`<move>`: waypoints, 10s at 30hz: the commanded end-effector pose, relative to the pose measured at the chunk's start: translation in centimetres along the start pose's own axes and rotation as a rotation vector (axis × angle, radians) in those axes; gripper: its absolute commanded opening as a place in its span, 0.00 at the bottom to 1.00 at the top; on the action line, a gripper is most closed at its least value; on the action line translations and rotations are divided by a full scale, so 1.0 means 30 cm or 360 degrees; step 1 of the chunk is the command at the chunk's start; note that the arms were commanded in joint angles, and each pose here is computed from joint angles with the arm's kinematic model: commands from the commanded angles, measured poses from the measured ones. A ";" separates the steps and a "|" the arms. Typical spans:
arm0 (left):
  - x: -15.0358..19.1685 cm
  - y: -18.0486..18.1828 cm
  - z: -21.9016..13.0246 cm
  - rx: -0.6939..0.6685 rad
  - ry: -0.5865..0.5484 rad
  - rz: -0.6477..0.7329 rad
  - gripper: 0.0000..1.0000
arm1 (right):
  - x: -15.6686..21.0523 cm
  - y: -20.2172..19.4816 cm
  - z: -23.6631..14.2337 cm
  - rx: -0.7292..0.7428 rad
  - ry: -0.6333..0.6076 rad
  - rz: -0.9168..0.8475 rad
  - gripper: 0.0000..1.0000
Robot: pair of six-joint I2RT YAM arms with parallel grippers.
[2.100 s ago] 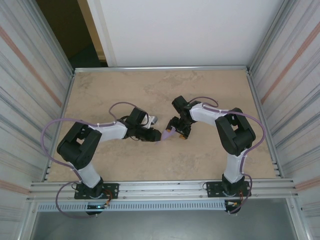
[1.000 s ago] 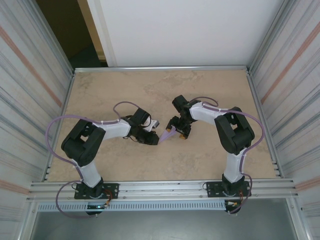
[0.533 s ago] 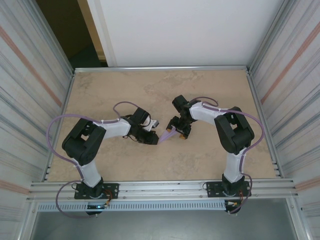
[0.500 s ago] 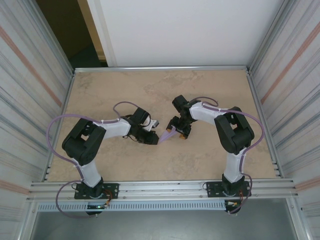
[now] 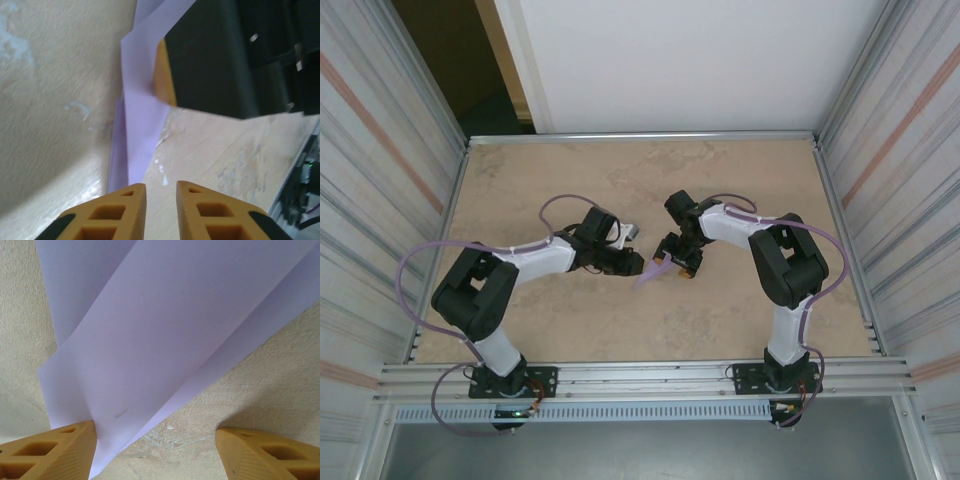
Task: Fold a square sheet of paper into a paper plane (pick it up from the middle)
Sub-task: Fold the wing for the fifth time at the center of the table.
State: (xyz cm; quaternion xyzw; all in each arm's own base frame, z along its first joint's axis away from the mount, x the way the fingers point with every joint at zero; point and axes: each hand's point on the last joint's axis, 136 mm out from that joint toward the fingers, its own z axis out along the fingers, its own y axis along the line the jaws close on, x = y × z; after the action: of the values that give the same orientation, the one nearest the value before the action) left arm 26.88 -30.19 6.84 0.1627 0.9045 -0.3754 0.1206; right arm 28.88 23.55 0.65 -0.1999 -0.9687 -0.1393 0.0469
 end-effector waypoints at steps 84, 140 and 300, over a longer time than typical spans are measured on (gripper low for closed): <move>0.028 0.112 0.167 -0.0131 0.0199 -0.0229 0.07 | -0.031 0.182 -0.128 -0.0522 -0.0279 -0.0466 0.19; 0.064 0.038 0.065 -0.0076 0.0103 -0.0198 0.22 | -0.035 -0.097 0.114 -0.0154 -0.0166 -0.0246 0.12; -0.022 0.005 0.082 0.0020 0.0085 -0.0169 0.00 | -0.030 -0.066 0.116 -0.0212 -0.0144 -0.0270 0.08</move>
State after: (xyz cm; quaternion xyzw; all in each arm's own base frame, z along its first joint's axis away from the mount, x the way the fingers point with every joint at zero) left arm 27.00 -31.34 2.43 0.1254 0.9292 -0.3447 0.0458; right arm 30.65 27.56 1.24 -0.0869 -0.9430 -0.3174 -0.0488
